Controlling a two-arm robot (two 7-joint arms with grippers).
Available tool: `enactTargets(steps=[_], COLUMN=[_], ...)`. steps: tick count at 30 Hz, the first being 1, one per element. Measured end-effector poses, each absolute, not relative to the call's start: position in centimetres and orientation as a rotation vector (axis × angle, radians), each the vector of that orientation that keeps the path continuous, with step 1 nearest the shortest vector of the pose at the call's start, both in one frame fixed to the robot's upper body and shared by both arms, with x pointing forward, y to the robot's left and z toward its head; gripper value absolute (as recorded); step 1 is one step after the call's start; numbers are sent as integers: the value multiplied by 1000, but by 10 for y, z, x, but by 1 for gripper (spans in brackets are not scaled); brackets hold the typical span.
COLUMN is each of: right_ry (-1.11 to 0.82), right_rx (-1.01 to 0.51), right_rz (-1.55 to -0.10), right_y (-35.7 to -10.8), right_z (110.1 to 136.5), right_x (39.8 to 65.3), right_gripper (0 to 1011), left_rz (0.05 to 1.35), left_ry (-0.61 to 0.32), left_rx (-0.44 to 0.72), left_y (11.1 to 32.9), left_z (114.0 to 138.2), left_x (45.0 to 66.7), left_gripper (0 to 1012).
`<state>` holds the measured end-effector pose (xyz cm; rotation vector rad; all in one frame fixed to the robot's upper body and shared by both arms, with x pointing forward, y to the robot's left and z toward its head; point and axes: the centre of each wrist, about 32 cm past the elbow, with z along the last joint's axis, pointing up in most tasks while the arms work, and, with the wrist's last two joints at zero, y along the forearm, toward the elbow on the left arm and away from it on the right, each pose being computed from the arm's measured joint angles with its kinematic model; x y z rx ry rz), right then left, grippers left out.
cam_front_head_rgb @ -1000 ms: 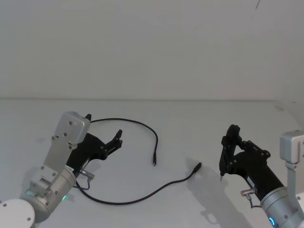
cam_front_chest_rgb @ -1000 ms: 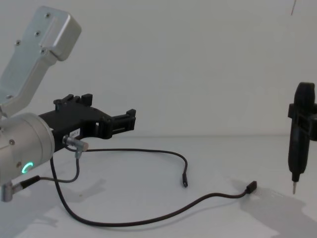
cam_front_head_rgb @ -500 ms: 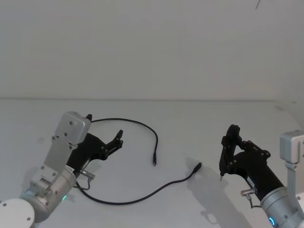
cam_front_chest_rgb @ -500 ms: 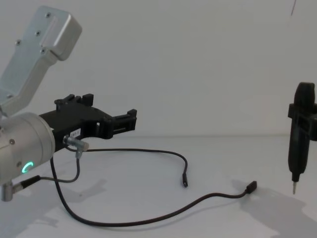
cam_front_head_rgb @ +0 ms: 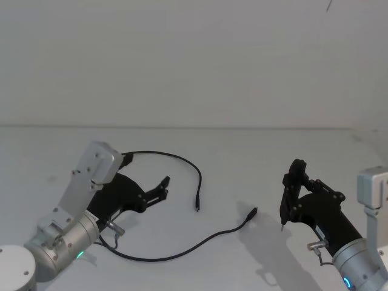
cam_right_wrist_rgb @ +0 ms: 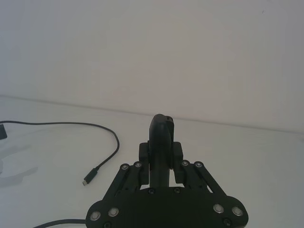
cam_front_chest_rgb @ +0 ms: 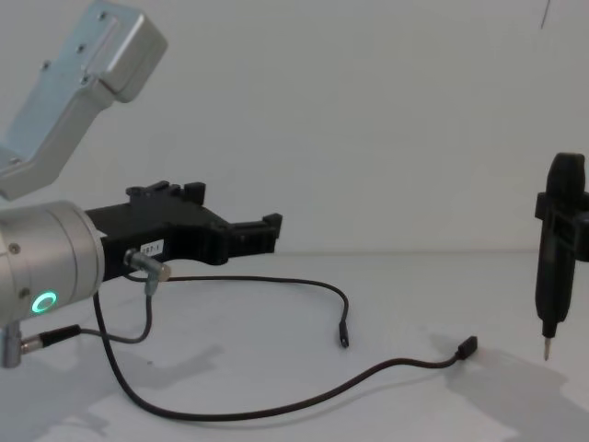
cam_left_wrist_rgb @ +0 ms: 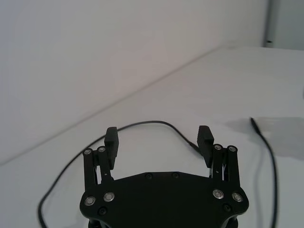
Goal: Pick up the data cable with the one hand.
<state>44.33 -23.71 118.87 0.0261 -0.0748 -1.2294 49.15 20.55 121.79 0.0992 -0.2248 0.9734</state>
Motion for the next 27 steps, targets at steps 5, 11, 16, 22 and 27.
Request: enactTargets(steps=[5,11,16,22,27], right_ry=[-75,-75,-75,-75,-75], right_rx=[26,26,26,26,26], right_rz=[-1229,-1229,-1229,-1229,-1229], right_y=[-237,-237,-237,-237,-237], right_z=[1189,1189,1189,1189,1189], right_x=[443,443,443,443,443], right_gripper=[279,279,279,279,279], left_rz=[909,810,739,676,624], left_ry=[-197,-138,-83,-22,43], left_rx=[121,167,208,256,308], left_y=[207,206,202,194,180], left_z=[1225,1237,1245,1253,1259], left_x=[492,493,495,498,501], left_gripper=[1001,1001,1001,1001,1001])
